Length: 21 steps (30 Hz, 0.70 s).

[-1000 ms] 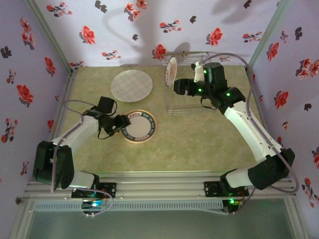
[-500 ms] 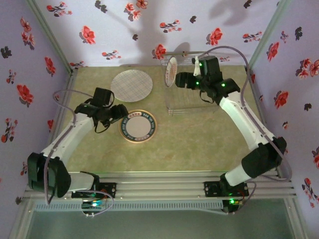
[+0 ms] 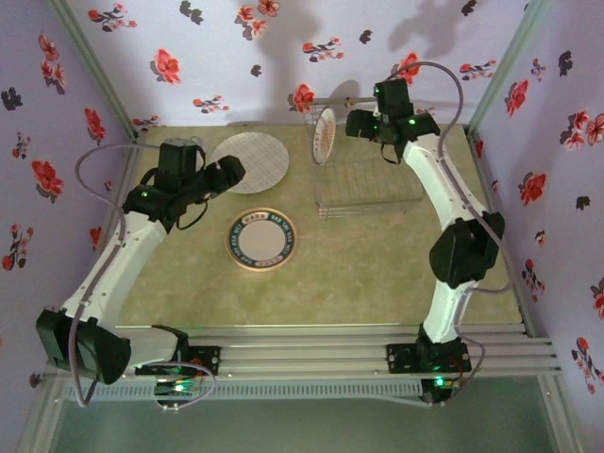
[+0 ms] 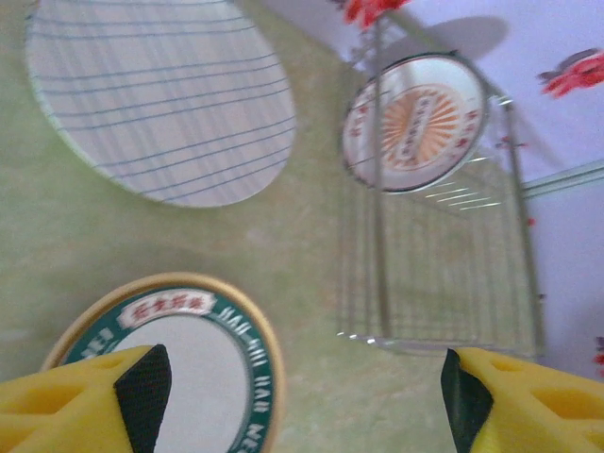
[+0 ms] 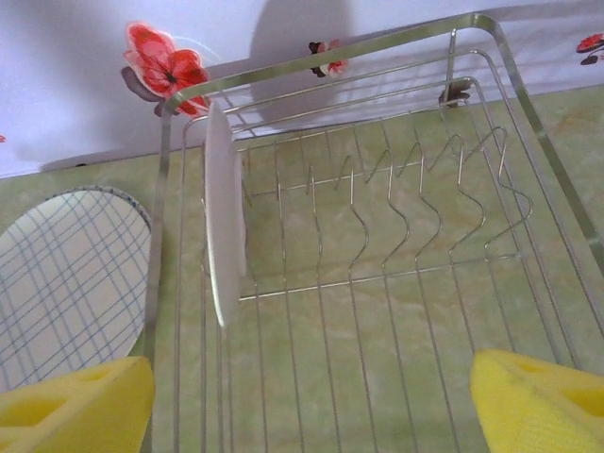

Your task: Unload the plates from the dish rack

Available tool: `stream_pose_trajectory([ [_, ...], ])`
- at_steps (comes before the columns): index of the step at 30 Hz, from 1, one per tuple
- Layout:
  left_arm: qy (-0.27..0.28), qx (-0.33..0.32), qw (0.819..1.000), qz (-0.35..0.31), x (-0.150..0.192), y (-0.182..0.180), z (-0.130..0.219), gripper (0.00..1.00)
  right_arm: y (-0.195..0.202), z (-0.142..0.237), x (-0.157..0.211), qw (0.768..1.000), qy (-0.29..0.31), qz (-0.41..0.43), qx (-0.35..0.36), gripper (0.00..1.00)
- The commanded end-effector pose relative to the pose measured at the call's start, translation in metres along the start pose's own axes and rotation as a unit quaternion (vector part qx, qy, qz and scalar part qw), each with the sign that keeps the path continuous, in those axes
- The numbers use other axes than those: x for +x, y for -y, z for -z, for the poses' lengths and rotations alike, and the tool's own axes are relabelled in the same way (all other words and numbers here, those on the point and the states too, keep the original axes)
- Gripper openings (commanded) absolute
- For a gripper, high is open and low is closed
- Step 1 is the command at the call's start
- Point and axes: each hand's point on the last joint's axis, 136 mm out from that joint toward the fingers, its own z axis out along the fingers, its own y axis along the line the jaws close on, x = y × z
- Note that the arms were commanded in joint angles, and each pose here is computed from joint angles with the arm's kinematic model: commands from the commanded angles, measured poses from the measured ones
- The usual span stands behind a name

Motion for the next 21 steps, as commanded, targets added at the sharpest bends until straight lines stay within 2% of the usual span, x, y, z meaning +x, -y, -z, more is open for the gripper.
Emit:
stream_pose_trajectory([
  [1,0.046,0.099,0.994,-0.01,-0.024,0.052,0.023,0.8,0.003,-0.013,-0.007,1.0,-0.001,0.016,0.012,0.88],
  [5,0.066,0.134,0.989,-0.026,-0.03,0.071,0.038,0.82,-0.009,-0.036,-0.009,1.0,-0.002,0.027,-0.01,0.88],
  [13,0.06,0.131,0.989,-0.021,-0.02,0.067,0.049,0.82,-0.028,-0.077,-0.01,0.999,-0.005,0.034,-0.032,0.88],
  [21,0.095,0.142,0.985,-0.027,-0.025,0.068,0.079,0.82,-0.047,-0.111,0.002,0.999,-0.005,0.037,-0.036,0.85],
])
